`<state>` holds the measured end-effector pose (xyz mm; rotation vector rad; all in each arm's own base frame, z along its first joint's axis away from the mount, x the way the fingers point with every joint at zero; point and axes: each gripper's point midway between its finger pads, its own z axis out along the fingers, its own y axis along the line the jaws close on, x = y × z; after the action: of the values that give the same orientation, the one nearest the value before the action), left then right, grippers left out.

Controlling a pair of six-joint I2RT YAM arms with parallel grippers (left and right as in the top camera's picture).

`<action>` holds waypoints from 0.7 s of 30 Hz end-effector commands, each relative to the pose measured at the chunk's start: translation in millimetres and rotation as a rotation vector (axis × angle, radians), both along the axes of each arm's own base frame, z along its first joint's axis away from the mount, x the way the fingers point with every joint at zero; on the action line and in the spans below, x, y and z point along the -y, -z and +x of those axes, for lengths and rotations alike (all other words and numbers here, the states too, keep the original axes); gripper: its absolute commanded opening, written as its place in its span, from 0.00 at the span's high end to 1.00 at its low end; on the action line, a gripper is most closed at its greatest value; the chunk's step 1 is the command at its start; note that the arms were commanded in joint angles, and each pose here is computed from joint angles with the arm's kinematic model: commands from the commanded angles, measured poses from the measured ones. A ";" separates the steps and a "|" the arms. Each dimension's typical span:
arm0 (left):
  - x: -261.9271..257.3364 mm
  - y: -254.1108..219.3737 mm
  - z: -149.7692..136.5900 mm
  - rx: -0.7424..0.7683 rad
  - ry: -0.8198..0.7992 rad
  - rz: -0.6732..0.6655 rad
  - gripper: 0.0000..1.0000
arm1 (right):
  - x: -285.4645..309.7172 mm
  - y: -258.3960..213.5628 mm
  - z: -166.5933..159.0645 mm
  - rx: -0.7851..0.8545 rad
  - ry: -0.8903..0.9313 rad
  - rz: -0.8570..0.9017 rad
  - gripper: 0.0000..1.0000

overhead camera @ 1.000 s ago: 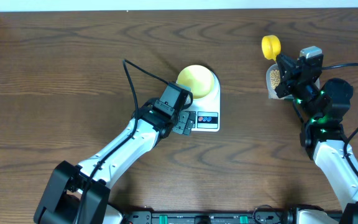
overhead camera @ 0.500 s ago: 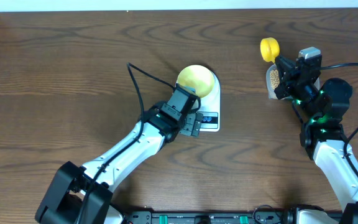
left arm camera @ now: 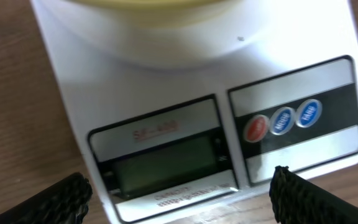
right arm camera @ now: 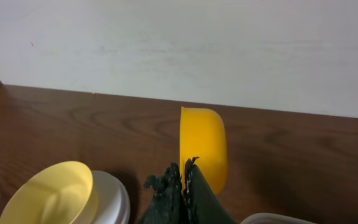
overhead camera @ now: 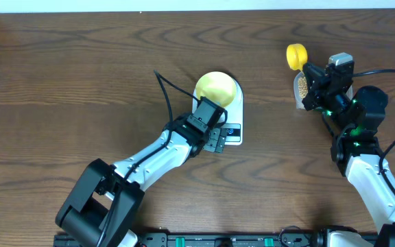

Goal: Scoop item into bowl and weigh 50g on scale

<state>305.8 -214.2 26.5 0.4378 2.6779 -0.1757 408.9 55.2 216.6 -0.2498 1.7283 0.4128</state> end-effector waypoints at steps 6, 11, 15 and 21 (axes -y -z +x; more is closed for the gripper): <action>3.3 -2.0 5.6 0.034 -0.037 -0.014 0.06 | 1.4 -2.5 1.7 0.008 -0.003 -0.013 0.99; 2.6 -2.1 8.7 0.041 -0.077 -0.023 0.07 | 1.7 -2.5 1.7 0.008 -0.002 -0.013 0.99; 3.3 4.3 10.6 0.039 -0.079 -0.018 0.07 | 1.4 -2.4 1.7 0.007 -0.003 -0.013 0.99; 2.3 10.8 13.4 0.042 -0.090 -0.006 0.07 | 1.4 -2.3 1.6 0.006 -0.003 -0.013 0.99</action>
<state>318.5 -221.9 22.4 0.3380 2.6415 -0.1865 408.5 55.2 214.5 -0.2476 1.7372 0.4153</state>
